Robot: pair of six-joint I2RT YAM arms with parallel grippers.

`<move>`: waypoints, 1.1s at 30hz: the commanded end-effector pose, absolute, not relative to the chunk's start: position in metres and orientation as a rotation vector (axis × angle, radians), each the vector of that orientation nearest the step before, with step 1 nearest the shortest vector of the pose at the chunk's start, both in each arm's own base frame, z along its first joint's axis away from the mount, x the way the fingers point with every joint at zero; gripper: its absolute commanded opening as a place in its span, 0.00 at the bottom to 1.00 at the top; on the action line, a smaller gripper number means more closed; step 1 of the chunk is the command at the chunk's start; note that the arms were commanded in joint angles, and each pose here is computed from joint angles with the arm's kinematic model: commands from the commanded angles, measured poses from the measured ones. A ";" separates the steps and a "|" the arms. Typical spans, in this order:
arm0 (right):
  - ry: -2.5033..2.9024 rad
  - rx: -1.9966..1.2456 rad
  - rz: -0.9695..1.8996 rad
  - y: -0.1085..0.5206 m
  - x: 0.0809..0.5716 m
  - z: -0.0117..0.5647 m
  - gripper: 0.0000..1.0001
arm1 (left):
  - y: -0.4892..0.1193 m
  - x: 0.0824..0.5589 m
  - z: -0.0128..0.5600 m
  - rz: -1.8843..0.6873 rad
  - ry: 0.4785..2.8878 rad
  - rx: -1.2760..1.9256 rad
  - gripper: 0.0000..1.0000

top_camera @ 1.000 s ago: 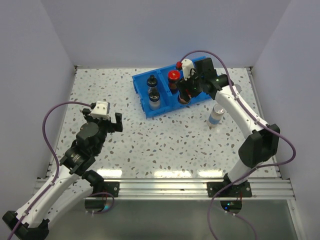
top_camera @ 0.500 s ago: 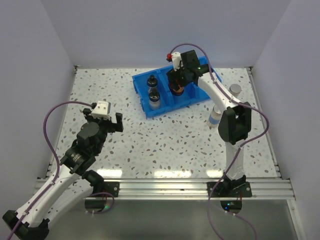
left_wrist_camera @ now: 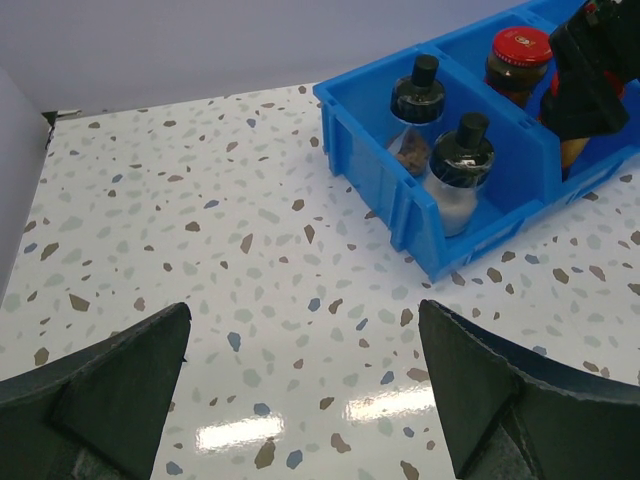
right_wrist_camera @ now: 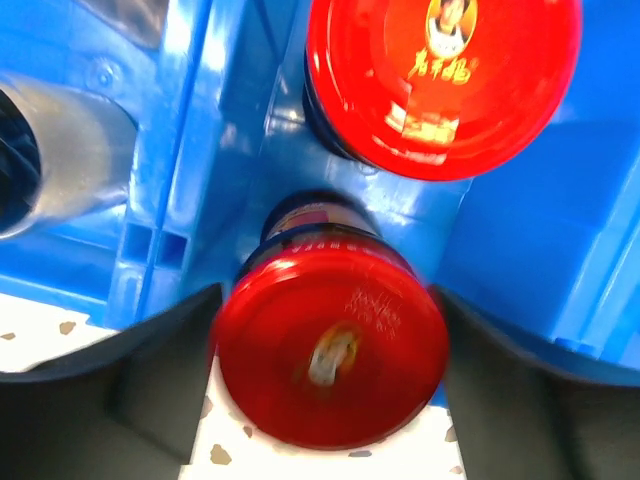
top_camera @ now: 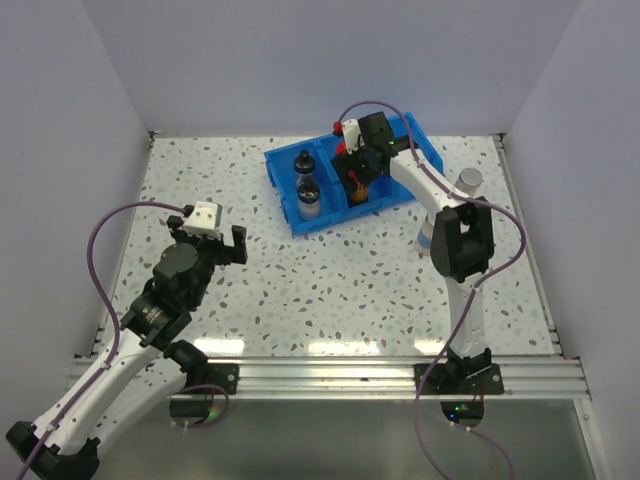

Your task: Organize the condiment bottles

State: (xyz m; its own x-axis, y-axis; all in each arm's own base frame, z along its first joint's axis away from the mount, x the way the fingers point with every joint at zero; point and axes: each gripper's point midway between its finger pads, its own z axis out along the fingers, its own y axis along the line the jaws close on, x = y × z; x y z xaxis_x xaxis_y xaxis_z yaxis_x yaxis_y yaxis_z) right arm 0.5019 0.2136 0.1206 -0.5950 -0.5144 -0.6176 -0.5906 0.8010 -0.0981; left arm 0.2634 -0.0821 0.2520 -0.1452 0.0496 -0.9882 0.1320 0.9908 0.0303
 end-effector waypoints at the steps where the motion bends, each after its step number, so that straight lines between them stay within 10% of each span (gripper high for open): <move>1: 2.162 -0.761 0.176 0.223 0.522 0.176 0.89 | -0.083 0.266 0.256 -0.075 1.691 0.141 1.00; 14: 1.930 -0.810 0.200 0.195 0.456 0.302 0.99 | -0.079 0.264 0.257 -0.065 1.691 0.128 1.00; 33: 2.152 -0.393 0.075 0.005 0.315 0.249 0.99 | -0.081 0.261 0.259 -0.095 1.683 0.128 1.00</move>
